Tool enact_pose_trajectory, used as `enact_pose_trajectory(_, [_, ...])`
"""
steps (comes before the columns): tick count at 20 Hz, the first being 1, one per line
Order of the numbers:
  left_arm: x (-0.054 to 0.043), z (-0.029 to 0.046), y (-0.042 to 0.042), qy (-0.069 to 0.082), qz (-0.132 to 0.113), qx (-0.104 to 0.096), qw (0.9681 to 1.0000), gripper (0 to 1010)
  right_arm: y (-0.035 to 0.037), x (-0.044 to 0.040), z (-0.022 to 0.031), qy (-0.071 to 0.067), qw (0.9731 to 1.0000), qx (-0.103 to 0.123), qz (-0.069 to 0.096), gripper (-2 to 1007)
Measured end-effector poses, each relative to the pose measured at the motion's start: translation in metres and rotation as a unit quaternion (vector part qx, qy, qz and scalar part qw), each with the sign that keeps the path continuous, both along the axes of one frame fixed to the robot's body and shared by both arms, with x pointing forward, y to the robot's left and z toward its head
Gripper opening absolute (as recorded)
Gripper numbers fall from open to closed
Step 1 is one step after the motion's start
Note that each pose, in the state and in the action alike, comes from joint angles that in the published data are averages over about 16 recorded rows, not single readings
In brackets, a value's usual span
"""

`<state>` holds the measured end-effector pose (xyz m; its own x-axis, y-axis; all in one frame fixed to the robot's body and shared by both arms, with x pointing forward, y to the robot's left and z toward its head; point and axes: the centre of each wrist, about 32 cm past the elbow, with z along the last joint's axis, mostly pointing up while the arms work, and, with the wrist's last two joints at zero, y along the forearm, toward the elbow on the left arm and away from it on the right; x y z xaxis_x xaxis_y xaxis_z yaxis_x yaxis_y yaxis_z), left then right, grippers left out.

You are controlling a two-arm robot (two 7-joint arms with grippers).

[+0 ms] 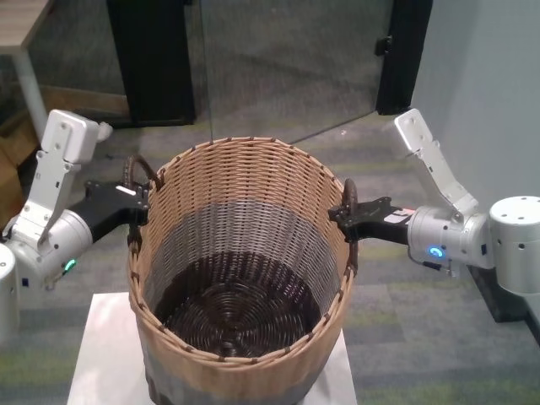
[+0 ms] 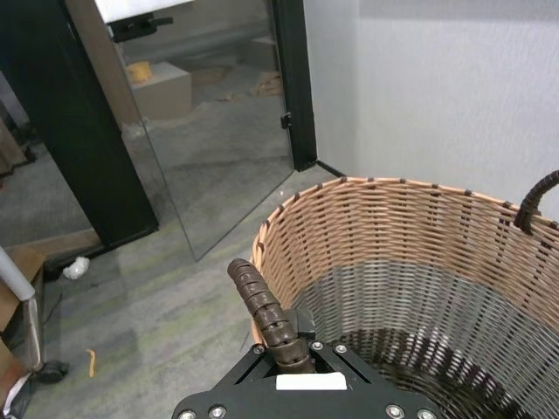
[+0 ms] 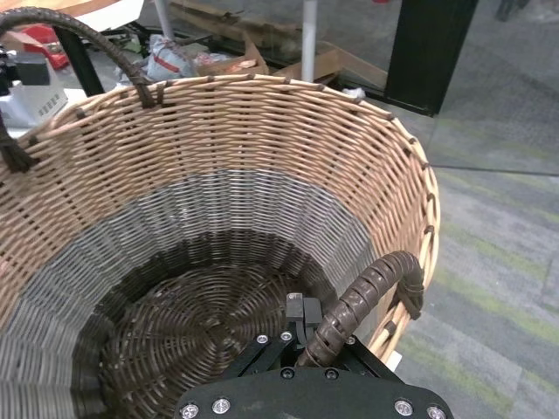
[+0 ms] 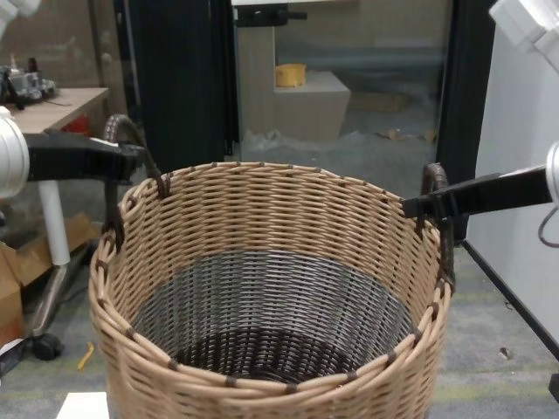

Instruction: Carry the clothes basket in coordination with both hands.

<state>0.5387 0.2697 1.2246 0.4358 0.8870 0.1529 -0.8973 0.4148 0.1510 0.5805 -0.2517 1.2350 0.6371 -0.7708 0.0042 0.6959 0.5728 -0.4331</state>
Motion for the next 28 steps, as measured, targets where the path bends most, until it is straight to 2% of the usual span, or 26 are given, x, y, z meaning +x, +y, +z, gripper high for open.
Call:
enact_pose_trajectory(7, [0.0001,-0.0083,0.0026,0.019,0.005,-0.006,0.9998,0,0.0043,0.0026,-0.0058,0.006,1.0,-0.004,0.002,6])
enact_pose_trajectory(13, [0.0,-0.0119,0.0039,0.028,0.009,-0.012,0.9995,0,0.0053,0.003,-0.0077,0.009,0.9999,-0.005,0.002,6])
enact_pose_trajectory(21, [0.0,-0.0113,0.0036,0.028,0.01,-0.01,0.9995,2,0.005,0.0028,-0.0075,0.009,1.0,-0.005,0.001,19])
enact_pose_trajectory(28, [0.0,-0.0101,0.0031,0.025,0.01,-0.007,0.9996,75,0.0048,0.0027,-0.0072,0.008,1.0,-0.005,0.002,131])
